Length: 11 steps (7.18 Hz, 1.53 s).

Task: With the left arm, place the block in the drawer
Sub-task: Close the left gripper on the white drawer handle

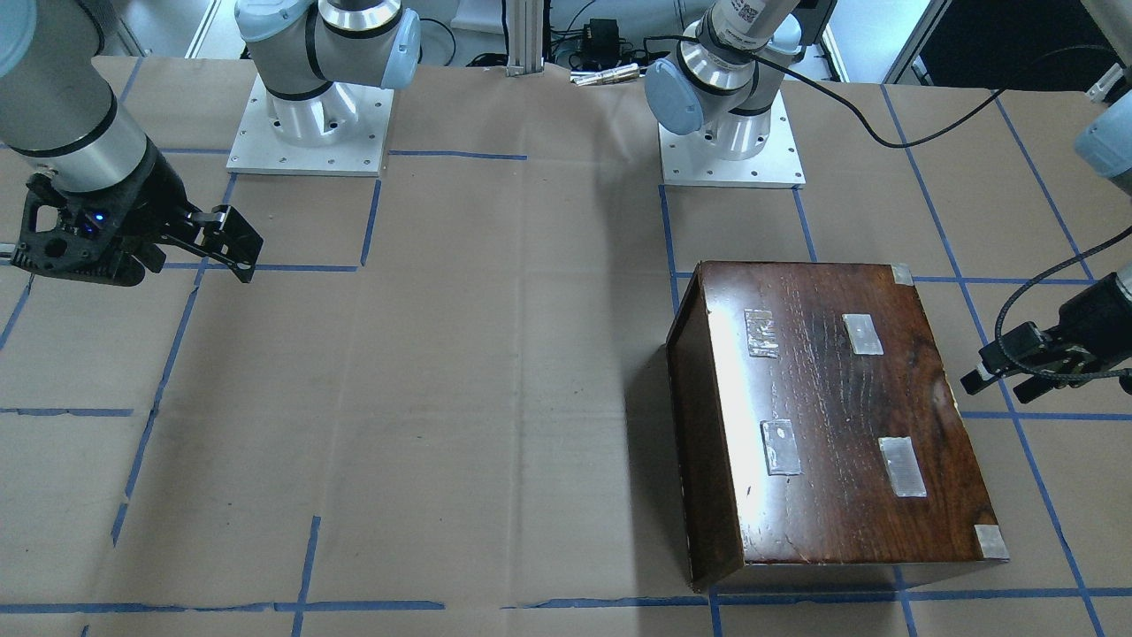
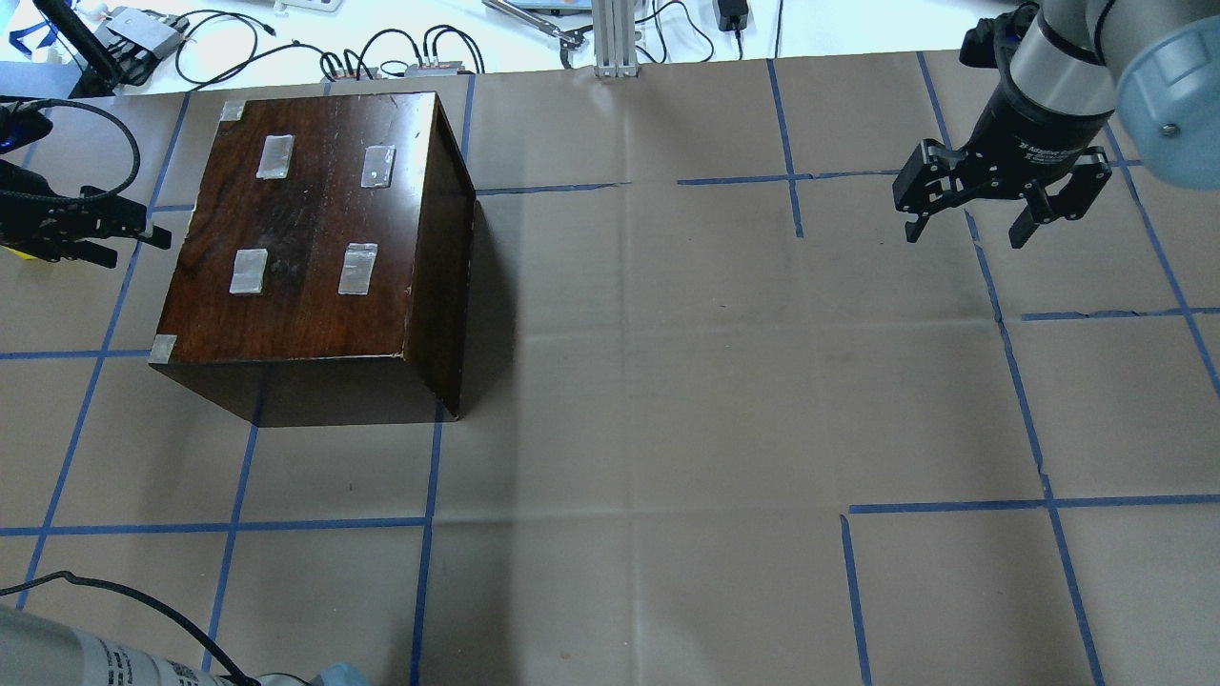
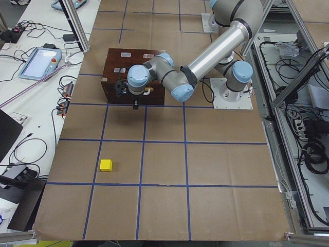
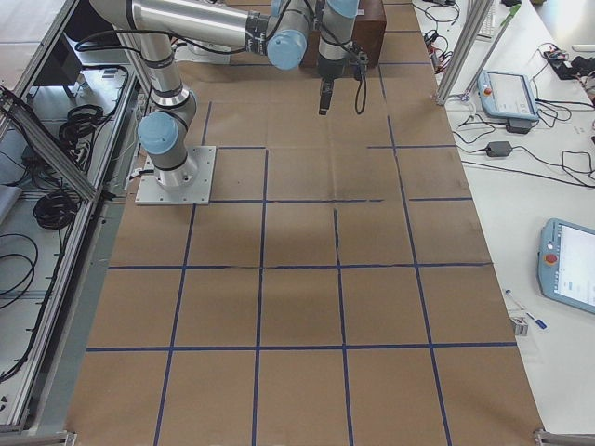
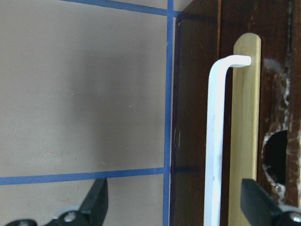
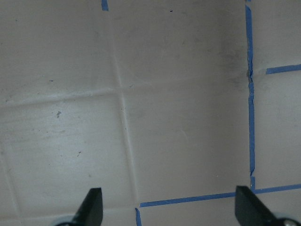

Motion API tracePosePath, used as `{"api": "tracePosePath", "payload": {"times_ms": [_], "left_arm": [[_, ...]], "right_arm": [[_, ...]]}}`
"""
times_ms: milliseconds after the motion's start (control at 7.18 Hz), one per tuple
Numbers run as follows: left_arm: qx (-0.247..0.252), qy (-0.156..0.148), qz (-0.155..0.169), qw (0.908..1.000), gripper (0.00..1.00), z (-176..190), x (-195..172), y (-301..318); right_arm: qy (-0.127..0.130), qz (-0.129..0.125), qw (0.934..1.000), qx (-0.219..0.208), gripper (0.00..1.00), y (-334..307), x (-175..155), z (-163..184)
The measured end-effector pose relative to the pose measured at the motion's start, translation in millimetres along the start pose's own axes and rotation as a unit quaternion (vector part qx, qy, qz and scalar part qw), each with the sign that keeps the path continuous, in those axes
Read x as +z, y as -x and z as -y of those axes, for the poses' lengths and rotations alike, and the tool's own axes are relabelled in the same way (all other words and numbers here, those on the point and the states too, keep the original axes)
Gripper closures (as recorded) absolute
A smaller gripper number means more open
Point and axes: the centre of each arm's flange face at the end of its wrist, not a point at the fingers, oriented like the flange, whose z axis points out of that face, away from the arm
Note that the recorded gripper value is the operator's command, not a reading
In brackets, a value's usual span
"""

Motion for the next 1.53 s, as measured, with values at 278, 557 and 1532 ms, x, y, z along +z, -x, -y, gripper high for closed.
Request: {"api": "tracePosePath", "payload": {"times_ms": [278, 557, 1532], "left_arm": [[0.010, 0.000, 0.000, 1.0000, 0.01, 6, 11, -6], [0.016, 0.002, 0.000, 0.9999, 0.01, 10, 18, -11], [0.013, 0.006, -0.015, 0.9998, 0.01, 16, 35, 0]], "right_arm": [[0.000, 0.000, 1.0000, 0.000, 0.00, 0, 0, 0], [0.000, 0.000, 1.0000, 0.000, 0.00, 0, 0, 0], [0.000, 0.000, 1.0000, 0.000, 0.00, 0, 0, 0]]}}
